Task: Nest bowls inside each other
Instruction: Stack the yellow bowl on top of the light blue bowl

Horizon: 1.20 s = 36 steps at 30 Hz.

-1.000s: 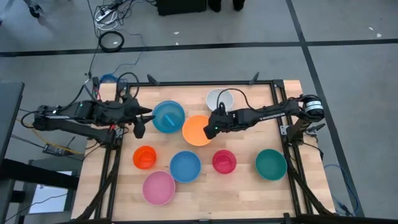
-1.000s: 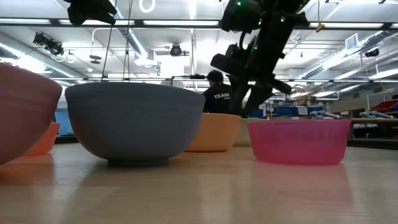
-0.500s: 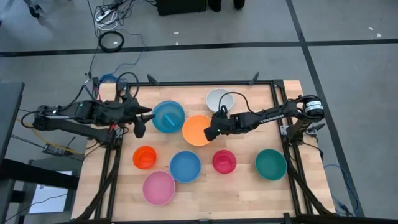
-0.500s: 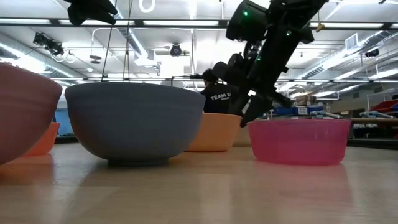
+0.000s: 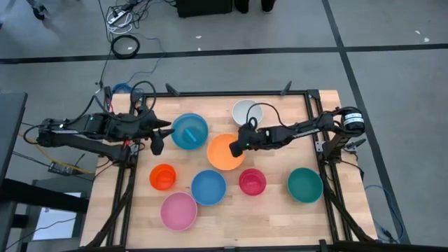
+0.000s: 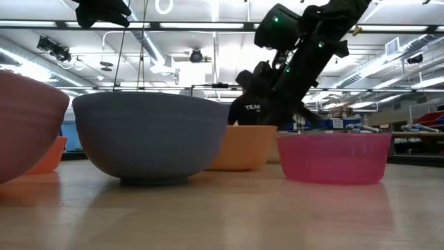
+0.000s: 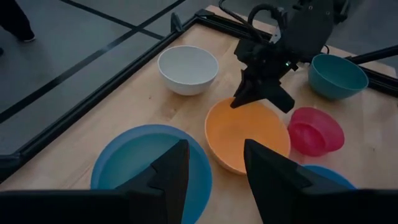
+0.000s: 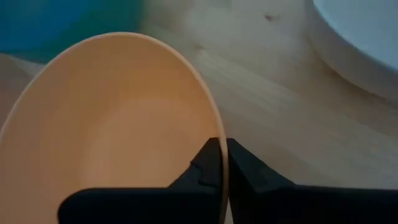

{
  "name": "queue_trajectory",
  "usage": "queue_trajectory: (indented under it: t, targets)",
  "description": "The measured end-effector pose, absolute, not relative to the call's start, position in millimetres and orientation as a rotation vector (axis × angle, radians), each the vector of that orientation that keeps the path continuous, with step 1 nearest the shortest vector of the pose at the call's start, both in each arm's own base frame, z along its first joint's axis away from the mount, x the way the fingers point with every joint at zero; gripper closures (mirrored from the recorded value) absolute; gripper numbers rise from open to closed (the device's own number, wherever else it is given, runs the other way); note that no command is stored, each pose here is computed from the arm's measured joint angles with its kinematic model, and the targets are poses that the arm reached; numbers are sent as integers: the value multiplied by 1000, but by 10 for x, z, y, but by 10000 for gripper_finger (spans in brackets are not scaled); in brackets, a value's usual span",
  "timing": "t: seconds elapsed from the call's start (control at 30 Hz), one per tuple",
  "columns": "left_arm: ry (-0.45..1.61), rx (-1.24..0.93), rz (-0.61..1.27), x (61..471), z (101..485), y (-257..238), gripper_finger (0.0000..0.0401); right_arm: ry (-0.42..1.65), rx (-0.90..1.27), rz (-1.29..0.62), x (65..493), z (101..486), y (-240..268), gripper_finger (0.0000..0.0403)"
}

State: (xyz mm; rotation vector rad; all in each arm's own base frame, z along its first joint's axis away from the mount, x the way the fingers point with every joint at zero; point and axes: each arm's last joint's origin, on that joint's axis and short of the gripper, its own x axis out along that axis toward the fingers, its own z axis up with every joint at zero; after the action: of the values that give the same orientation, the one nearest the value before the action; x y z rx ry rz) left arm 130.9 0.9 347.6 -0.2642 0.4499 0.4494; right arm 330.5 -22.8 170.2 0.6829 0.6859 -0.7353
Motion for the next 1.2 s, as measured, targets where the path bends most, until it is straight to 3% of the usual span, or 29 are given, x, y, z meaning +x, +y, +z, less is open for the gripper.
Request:
queue_trajectory:
  t: [0.4,0.67,0.93,1.2]
  targets:
    - [445,-259,466,1315,3476,13,239,355,573,-563,3559,2546,-218,401]
    - [450,-259,468,1336,3469,11,239,280,448,-551,4073,2693,-531,402]
    - [455,-257,469,1353,3462,10,239,306,441,-522,4513,2536,-881,403]
    - [458,-256,469,1353,3459,10,239,421,475,-509,4667,2217,-1083,401]
